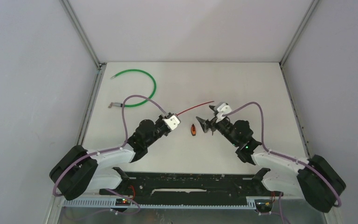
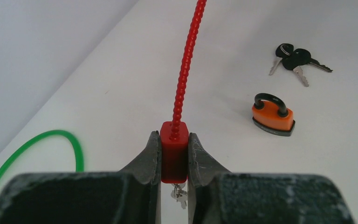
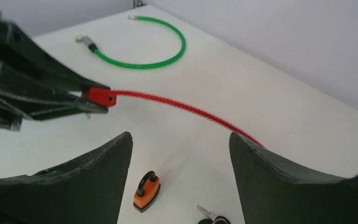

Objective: Lock with the key
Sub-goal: Lock the lock.

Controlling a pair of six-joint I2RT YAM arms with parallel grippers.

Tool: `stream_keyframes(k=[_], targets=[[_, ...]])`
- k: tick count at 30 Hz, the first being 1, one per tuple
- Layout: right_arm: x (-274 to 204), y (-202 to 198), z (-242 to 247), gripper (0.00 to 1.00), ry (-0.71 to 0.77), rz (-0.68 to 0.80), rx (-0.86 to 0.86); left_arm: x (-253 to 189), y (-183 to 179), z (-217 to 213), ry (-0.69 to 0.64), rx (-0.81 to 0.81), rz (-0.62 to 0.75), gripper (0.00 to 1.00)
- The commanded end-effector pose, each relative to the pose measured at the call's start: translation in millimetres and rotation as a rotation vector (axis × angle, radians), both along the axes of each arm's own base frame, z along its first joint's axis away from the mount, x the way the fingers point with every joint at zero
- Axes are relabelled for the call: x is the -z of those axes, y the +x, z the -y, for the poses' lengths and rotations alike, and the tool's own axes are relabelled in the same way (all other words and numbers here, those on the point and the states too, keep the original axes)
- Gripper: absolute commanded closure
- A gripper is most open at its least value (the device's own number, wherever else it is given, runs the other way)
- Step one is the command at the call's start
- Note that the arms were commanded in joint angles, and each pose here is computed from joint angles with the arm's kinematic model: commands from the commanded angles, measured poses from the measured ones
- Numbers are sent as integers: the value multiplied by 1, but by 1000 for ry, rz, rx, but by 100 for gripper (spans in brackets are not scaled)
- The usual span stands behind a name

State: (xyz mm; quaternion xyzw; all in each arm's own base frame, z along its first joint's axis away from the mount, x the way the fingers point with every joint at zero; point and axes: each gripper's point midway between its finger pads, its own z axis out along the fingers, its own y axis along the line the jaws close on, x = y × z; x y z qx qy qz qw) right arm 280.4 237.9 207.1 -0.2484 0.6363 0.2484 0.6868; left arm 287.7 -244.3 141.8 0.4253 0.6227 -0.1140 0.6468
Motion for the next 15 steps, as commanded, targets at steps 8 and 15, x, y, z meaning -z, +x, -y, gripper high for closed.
stream_keyframes(k=[8, 15], targets=[[12, 1, -30, 1, -488, 594, 219, -25, 7, -9, -15, -50, 72, 100], [0, 0, -7, 7, -449, 584, 276, -26, 4, -7, -13, -35, 71, 100]])
